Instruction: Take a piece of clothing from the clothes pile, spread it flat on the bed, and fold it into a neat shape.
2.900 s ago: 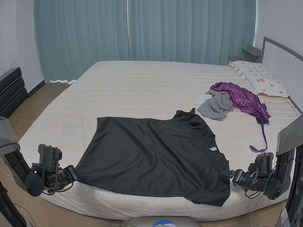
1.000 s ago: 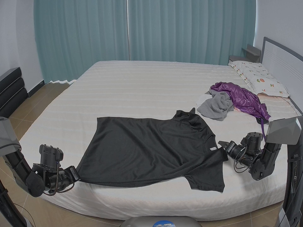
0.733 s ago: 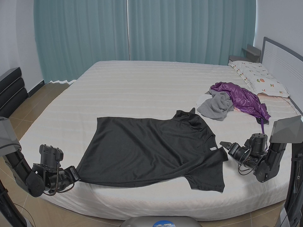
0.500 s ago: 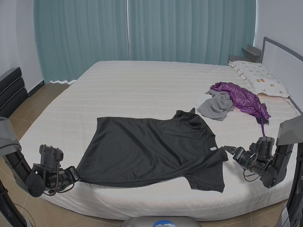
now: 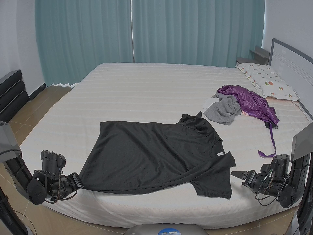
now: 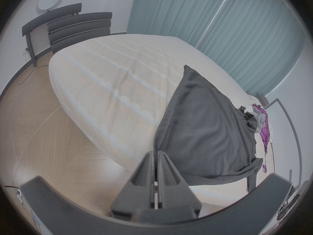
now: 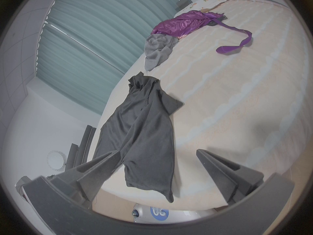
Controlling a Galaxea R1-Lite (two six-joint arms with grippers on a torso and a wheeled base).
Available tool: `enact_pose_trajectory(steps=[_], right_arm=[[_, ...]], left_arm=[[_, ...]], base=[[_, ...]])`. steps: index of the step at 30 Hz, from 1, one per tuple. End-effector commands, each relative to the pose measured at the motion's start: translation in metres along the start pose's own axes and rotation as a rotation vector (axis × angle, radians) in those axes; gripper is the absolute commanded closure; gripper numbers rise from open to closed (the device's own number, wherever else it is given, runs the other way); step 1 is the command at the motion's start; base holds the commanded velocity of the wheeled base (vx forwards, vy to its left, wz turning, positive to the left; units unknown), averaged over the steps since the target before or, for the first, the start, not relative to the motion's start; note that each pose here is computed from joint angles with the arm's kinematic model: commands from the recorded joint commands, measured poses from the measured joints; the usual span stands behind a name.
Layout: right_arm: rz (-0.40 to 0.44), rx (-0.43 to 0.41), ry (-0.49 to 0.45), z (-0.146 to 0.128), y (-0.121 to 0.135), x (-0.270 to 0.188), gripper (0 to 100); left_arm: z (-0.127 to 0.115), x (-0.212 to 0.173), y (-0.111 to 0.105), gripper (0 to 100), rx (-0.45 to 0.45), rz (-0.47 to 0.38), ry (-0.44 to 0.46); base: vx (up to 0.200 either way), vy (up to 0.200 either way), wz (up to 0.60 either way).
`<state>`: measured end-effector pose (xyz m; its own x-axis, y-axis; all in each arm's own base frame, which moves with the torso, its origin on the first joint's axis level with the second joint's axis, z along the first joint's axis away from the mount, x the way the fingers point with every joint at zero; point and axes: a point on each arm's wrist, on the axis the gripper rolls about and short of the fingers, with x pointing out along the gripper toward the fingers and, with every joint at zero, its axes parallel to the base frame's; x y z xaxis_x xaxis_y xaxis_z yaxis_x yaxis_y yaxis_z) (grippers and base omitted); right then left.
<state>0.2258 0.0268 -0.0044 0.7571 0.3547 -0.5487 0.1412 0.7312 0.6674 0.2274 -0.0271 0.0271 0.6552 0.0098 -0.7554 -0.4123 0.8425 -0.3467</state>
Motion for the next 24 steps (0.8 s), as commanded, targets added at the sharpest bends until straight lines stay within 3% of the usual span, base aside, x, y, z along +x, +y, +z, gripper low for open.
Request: enact_pose_trajectory(steps=[1,6,24], right_arm=[[0.002,-0.011,0.027,-0.007,0.002,-0.001,0],[-0.010,-0.019,0.073,-0.016,0.001,0.005,0],[-0.018,-0.020,0.080,-0.018,-0.001,0.009,0]], left_arm=[[0.000,-0.001,-0.001,100,0.003,-0.004,0.000],[0.000,-0.001,-0.001,100,0.003,-0.002,-0.001],[-0.001,0.000,-0.001,100,0.004,-0.002,0.002]], base=[[0.000,0.000,0.00],[0.000,0.000,0.00],[0.000,0.000,0.00]])
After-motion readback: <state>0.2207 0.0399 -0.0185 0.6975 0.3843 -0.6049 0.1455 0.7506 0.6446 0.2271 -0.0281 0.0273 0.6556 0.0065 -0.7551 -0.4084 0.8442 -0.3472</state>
